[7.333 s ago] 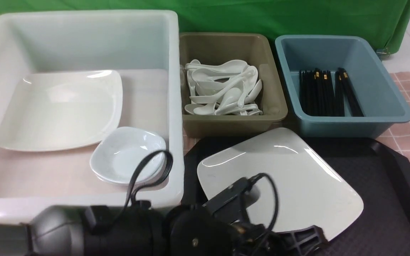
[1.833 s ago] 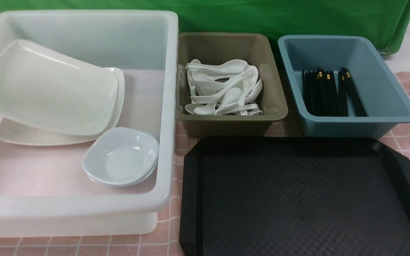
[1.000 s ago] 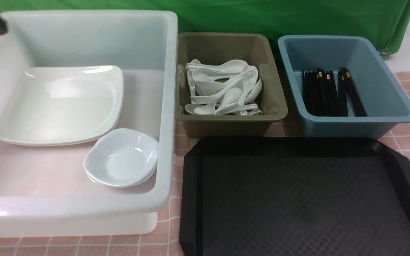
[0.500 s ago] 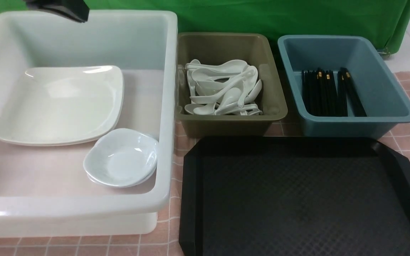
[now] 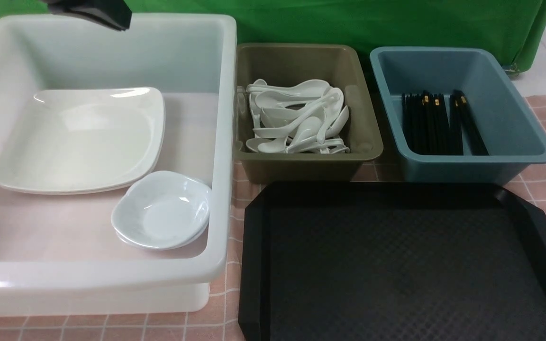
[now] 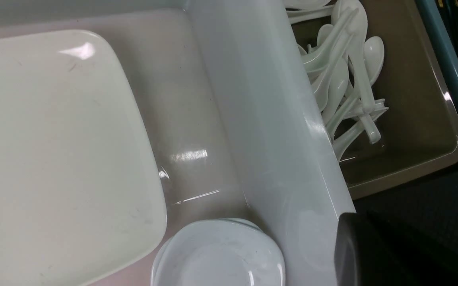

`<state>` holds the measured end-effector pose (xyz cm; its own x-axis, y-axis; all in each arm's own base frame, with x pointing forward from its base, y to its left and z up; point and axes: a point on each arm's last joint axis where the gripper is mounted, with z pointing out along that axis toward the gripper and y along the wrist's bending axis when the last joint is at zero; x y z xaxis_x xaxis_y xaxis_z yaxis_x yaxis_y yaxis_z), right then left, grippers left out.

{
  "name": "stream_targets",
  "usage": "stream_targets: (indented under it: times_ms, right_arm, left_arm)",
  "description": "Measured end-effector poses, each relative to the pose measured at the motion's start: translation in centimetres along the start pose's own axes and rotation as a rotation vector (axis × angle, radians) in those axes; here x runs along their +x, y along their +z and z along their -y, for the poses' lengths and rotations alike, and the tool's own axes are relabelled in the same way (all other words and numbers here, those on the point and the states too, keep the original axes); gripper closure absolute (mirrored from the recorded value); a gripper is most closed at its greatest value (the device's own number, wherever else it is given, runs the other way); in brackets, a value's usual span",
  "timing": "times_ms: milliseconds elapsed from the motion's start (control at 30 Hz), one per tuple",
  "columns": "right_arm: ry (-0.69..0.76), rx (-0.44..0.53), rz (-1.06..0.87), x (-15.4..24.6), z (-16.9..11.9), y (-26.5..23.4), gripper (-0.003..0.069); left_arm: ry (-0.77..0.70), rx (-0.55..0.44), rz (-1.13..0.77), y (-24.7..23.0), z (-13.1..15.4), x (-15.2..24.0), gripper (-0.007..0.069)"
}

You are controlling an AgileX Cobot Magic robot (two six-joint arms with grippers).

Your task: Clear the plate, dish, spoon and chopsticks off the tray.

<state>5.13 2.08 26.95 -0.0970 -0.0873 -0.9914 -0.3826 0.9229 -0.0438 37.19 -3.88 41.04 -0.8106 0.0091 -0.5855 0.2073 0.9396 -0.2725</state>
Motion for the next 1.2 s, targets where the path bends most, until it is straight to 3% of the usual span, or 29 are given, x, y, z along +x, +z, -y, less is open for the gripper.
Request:
stream_targets:
  times_ms: [467,933,1200]
  right_arm:
    - [0.001,0.009,-0.042,2.3,0.0,0.3,0.0585]
    - [0.059,0.301,-0.149,8.5,1.3,0.7,0.0552]
    - [0.068,0.332,-0.166,8.6,1.4,0.6,0.0537]
  left_arm:
    - [-0.027,0.006,0.001,0.0,0.1,0.0,0.0629]
    - [-0.03,0.035,0.002,0.0,0.6,0.0,0.0629]
    - [0.048,0.072,-0.002,-3.3,2.5,3.5,0.0629]
